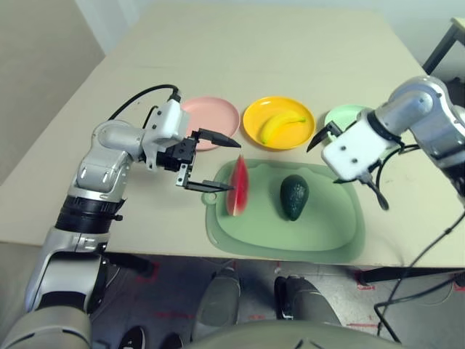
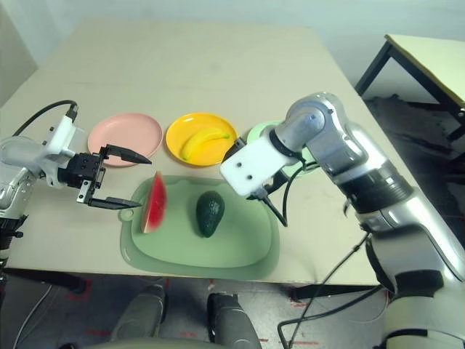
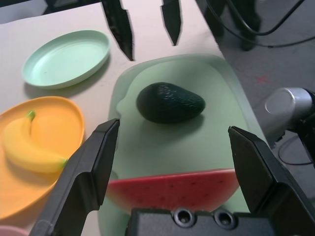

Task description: Place the fruits into color-matched plates.

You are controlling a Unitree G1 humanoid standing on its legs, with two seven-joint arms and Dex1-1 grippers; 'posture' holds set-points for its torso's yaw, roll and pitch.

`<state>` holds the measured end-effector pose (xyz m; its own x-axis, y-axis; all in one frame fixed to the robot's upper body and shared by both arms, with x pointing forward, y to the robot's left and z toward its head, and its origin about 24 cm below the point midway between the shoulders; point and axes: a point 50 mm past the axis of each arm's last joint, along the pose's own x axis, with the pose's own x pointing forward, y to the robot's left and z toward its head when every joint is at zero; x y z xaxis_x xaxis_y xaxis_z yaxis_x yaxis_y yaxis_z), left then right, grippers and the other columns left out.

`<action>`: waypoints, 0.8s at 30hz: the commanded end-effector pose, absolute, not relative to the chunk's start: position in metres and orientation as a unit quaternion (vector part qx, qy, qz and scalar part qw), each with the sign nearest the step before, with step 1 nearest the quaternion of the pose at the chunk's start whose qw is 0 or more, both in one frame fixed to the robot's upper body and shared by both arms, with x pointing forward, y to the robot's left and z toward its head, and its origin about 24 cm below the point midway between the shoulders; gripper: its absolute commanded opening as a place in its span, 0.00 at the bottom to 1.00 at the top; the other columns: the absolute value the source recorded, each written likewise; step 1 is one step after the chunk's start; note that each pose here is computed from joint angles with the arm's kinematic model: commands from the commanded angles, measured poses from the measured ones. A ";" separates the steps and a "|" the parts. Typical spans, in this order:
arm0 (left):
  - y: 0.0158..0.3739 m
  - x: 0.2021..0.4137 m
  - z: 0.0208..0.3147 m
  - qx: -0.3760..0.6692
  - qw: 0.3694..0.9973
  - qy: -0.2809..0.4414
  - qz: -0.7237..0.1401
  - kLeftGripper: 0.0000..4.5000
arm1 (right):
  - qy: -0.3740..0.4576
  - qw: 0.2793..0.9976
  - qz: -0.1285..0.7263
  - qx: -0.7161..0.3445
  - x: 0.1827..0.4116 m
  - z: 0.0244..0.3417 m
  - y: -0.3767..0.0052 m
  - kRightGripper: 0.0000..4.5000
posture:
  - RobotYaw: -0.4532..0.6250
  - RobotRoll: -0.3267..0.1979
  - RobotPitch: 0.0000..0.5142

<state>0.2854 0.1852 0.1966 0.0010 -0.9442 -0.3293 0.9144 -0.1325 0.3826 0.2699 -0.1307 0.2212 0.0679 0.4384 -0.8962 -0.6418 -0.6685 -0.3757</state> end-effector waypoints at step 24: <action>0.186 0.282 0.189 0.280 0.641 -0.004 -0.714 1.00 | 0.024 0.316 0.659 -0.682 0.288 0.185 -0.091 0.99 | 0.60 0.62 0.24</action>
<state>0.2837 0.1866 0.1904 -0.0108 -0.9304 -0.3665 0.9187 -0.1539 0.3637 0.2875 -0.0897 0.1928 0.1395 0.4110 -0.9009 -0.4466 -0.7859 -0.4277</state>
